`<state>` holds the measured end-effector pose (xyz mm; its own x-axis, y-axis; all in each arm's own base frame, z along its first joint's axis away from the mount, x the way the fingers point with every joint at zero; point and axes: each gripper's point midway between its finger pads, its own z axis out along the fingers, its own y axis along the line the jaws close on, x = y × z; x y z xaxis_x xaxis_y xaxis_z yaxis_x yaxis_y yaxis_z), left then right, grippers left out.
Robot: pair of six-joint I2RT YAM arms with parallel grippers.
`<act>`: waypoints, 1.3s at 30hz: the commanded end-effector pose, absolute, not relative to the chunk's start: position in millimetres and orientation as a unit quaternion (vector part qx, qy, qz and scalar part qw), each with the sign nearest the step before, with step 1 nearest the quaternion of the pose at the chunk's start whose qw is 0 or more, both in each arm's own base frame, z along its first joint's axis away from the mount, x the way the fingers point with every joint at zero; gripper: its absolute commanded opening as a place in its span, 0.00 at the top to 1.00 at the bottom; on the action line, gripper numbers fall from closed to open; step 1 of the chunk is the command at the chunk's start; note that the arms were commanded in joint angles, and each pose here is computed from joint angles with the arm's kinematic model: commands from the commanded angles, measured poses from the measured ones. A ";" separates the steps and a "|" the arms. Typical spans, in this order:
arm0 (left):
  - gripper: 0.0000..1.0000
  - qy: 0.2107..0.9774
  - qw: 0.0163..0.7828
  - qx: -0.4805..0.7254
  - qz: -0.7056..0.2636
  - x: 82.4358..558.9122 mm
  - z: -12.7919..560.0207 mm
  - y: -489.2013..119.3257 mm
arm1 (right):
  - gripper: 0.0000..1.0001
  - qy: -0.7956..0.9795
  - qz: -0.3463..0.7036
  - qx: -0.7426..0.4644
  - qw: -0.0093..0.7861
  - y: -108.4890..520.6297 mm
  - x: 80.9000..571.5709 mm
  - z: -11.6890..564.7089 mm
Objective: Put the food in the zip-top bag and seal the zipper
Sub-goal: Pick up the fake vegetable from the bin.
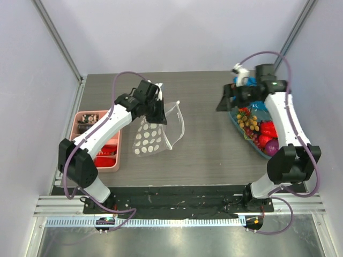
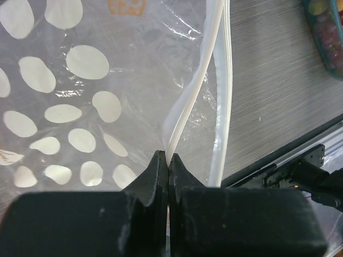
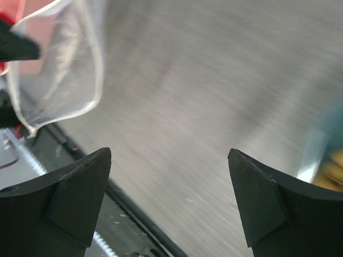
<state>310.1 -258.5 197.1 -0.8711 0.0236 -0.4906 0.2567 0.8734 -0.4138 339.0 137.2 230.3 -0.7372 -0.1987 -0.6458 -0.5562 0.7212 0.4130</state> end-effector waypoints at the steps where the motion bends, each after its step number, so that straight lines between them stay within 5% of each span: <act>1: 1.00 0.917 0.273 0.066 -0.282 321.7 225.0 -278.3 | 0.05 0.897 0.240 -0.192 0.318 52.1 338.8 254.7; 18: 1.00 0.913 0.278 0.070 -0.290 326.4 232.1 -284.2 | 0.00 0.970 0.041 -0.077 0.227 -140.1 321.8 201.5; 26: 1.00 0.913 0.265 0.073 -0.302 323.9 227.6 -289.5 | 0.00 0.981 -0.009 -0.071 0.180 -171.1 324.0 168.1; 39: 1.00 0.910 0.265 0.081 -0.308 324.1 227.6 -292.0 | 0.00 0.986 0.065 -0.090 0.127 -153.5 337.0 106.1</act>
